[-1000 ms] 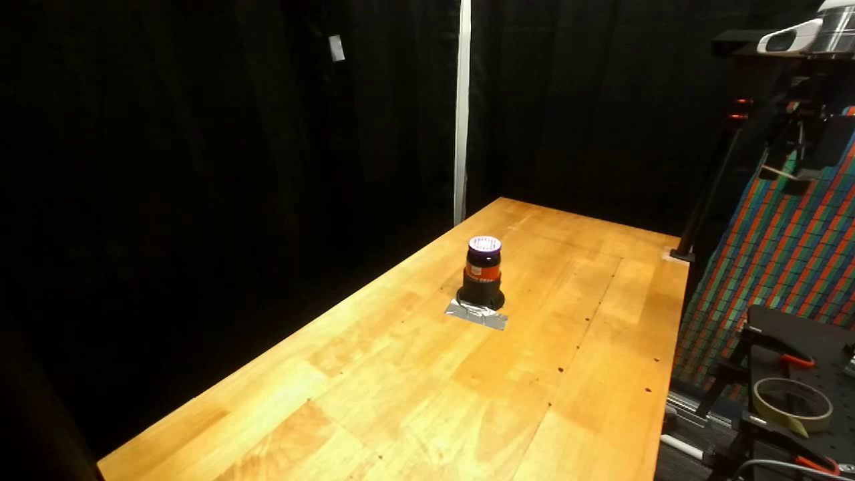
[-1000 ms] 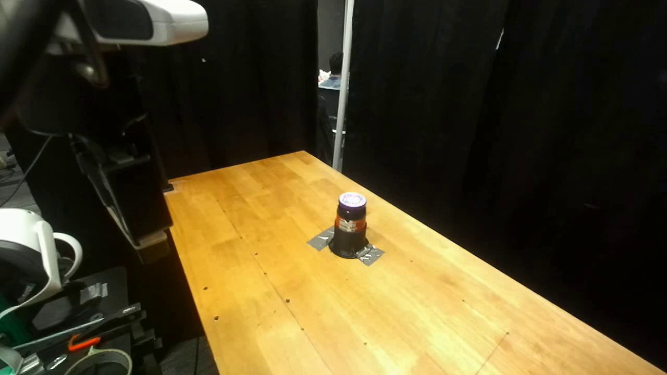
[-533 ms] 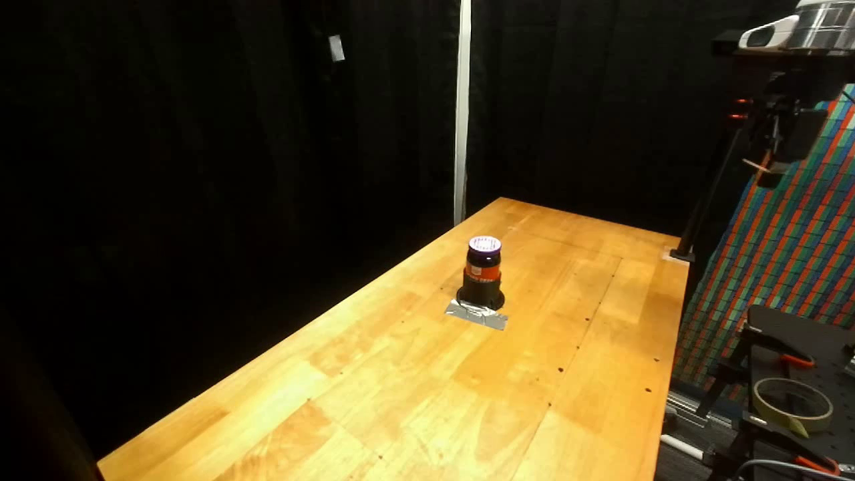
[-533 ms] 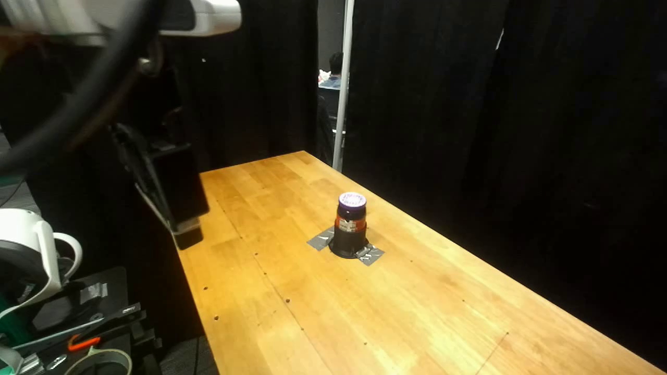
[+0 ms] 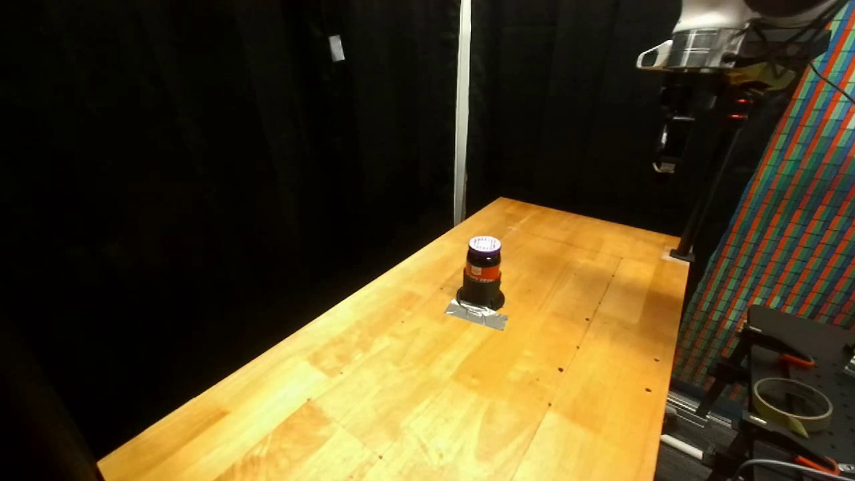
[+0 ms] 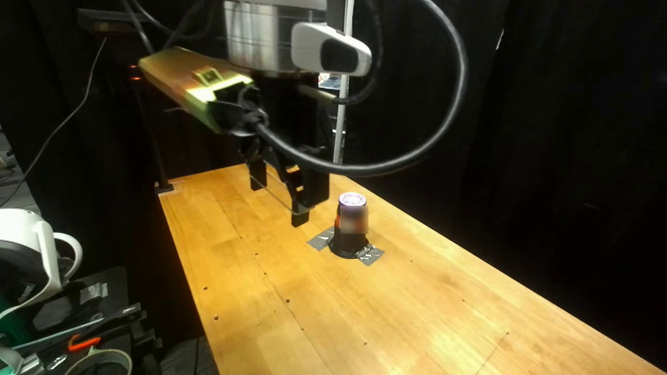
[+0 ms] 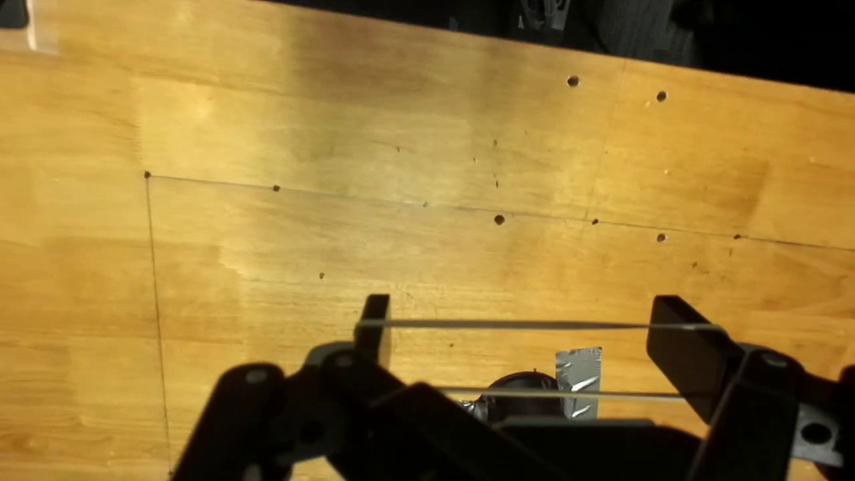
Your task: Place a rubber band over the bottom of the upside down cup
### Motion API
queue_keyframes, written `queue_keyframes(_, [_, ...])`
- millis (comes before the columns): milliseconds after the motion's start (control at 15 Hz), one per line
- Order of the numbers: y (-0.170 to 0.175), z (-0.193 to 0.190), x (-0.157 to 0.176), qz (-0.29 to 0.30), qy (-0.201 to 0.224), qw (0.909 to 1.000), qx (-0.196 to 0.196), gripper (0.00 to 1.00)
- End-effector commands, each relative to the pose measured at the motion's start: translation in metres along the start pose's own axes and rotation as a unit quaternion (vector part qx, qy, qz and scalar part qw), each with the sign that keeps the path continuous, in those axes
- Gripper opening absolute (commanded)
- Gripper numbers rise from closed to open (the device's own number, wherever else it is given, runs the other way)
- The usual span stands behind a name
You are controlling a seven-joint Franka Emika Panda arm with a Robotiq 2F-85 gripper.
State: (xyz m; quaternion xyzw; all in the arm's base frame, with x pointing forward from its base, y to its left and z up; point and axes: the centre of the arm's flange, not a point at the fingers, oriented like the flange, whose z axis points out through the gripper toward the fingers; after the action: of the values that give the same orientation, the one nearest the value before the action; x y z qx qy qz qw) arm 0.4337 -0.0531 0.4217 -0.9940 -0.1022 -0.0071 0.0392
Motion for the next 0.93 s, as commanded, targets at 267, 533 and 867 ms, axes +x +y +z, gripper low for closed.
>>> queue_keyframes(267, [-0.012,0.044,0.168,0.001,-0.036,0.9992,0.014,1.00])
queue_keyframes(533, [-0.038,0.088,0.241,-0.013,-0.044,0.9989,-0.005,1.00])
queue_keyframes(867, [-0.054,0.117,0.313,-0.009,-0.029,0.9994,-0.018,1.00])
